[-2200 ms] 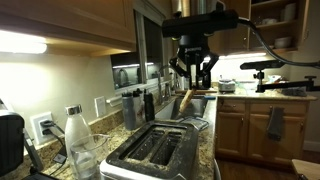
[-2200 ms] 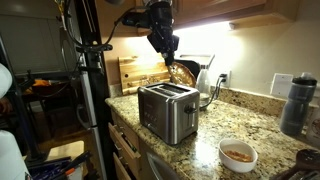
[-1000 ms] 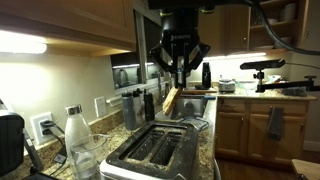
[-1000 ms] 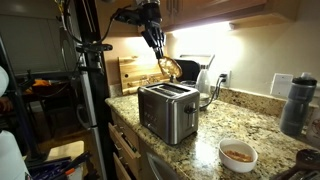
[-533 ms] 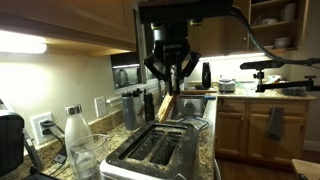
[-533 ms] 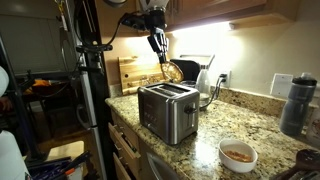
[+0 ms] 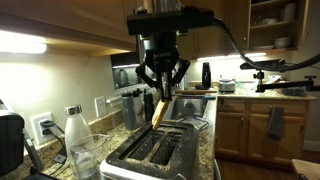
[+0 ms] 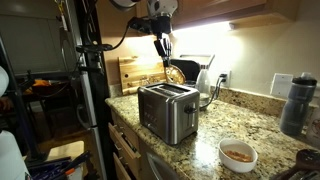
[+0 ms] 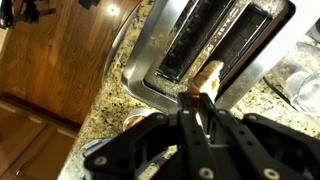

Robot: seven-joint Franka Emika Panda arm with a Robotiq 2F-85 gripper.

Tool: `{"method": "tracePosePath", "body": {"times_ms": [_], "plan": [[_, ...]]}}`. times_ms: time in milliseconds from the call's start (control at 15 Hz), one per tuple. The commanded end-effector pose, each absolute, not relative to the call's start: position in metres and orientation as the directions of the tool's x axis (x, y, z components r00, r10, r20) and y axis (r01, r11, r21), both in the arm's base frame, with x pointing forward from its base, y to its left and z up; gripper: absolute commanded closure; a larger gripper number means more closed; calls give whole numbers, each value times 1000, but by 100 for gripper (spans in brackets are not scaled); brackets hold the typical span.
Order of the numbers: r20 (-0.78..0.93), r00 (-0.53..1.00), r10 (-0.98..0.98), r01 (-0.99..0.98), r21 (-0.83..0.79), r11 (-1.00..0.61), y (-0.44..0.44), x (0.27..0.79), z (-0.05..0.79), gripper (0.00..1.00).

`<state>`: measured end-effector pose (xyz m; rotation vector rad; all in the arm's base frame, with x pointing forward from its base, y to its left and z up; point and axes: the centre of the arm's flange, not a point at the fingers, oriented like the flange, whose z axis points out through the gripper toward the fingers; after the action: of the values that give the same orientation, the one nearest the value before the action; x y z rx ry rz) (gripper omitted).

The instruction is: Put the pieces of bread in the toaster

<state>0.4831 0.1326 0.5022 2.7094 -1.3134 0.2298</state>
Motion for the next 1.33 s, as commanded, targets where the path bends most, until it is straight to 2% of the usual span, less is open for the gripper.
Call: {"method": "tracePosePath", "body": {"times_ms": [0, 1267], "plan": [[149, 627, -764, -777, 51, -628, 137, 496, 503, 90], [100, 624, -775, -778, 170, -604, 156, 506, 500, 90]]}}
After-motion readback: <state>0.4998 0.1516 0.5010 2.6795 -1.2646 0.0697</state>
